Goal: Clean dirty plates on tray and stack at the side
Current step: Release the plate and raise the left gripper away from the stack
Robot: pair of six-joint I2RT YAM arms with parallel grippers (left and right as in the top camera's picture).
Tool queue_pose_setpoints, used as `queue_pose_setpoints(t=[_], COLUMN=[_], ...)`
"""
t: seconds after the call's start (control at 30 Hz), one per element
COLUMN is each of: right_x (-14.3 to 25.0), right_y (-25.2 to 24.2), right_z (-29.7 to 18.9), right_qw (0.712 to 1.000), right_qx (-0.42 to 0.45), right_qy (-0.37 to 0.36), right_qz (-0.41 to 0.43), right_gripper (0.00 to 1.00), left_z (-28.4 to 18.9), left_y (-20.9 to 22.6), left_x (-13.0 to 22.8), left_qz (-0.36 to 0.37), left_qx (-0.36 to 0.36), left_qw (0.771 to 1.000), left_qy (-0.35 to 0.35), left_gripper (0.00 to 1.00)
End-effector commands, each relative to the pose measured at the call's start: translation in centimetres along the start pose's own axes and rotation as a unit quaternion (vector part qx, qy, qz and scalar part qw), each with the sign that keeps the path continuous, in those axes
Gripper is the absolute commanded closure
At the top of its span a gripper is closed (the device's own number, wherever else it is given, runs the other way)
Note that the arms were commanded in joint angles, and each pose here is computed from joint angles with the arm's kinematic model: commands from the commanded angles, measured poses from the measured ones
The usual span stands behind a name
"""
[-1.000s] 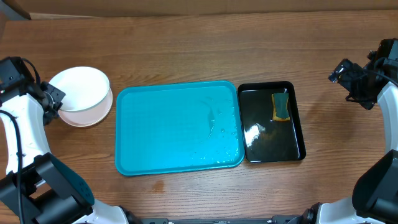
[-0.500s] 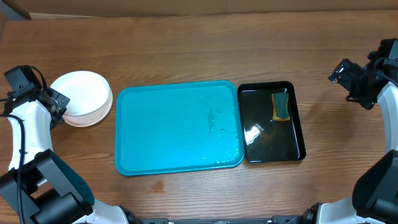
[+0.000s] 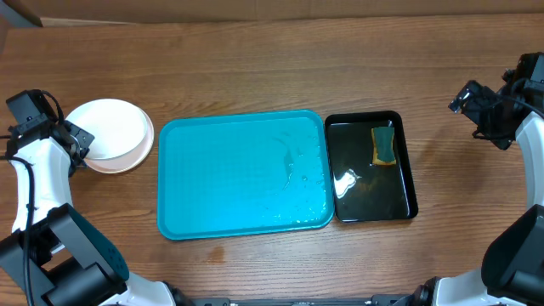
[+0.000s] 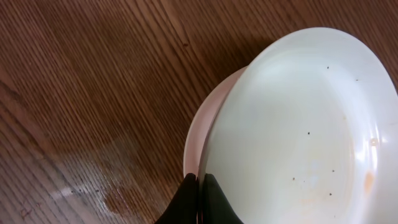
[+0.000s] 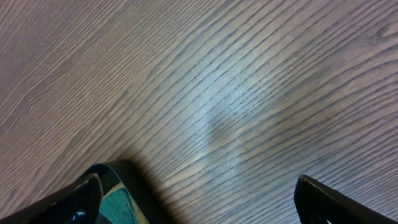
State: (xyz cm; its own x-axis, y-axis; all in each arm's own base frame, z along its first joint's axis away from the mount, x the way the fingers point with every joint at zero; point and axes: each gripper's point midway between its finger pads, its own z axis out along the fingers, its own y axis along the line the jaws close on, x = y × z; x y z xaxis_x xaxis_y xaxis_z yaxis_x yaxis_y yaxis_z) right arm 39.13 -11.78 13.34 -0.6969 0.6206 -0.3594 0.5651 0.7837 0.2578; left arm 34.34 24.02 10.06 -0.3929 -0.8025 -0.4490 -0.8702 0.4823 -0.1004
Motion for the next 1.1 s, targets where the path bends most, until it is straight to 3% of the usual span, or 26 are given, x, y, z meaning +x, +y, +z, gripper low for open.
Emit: queue_pose_setpoints(t=[0.0,0.03,0.17,0.37,0.5,0.63,0.8,0.97,1.07], right_x=[-0.6,-0.6,-0.6,-0.6,-0.6,-0.6,-0.6,-0.6,-0.6], right_y=[0.3,0.3,0.3,0.3,0.3,0.3,0.3,0.3,0.3], right_z=[-0.7,-0.7,-0.7,-0.7,-0.7,-0.7,-0.7,-0.7,-0.7], right_qw=[1.000,1.000,1.000,1.000,1.000,1.000,1.000,1.000,1.000], right_qx=[-0.007,-0.007,-0.007,-0.007,-0.007,-0.007,-0.007,-0.007,-0.007], right_qy=[-0.012,-0.012,-0.012,-0.012,-0.012,-0.012,-0.012,-0.012,-0.012], right_qz=[0.002,0.002,0.002,0.002,0.002,0.002,0.002,0.002,0.002], right_gripper=[0.00,0.00,0.00,0.00,0.00,0.00,0.00,0.00,0.00], left_z=[0.2,0.2,0.3,0.3,0.1,-0.2,-1.1,-4.2,-5.4], left_y=[0.3,0.3,0.1,-1.0,-2.4,-3.7,-6.3,-12.2,-14.5], left_x=[0.0,0.1,0.1,0.5,1.3,2.0,3.4,6.1,7.9], left_qz=[-0.005,-0.005,-0.006,-0.006,-0.006,-0.001,0.049,0.175,0.232], left_qx=[-0.009,-0.010,-0.006,0.026,0.066,0.104,0.184,0.334,0.367], left_qw=[1.000,1.000,1.000,1.000,0.997,0.993,0.978,0.921,0.896], left_qy=[-0.003,-0.002,-0.001,0.013,0.035,0.055,0.086,0.100,0.099], left_gripper=[0.86,0.76,0.52,0.34,0.15,0.07,0.06,0.00,0.00])
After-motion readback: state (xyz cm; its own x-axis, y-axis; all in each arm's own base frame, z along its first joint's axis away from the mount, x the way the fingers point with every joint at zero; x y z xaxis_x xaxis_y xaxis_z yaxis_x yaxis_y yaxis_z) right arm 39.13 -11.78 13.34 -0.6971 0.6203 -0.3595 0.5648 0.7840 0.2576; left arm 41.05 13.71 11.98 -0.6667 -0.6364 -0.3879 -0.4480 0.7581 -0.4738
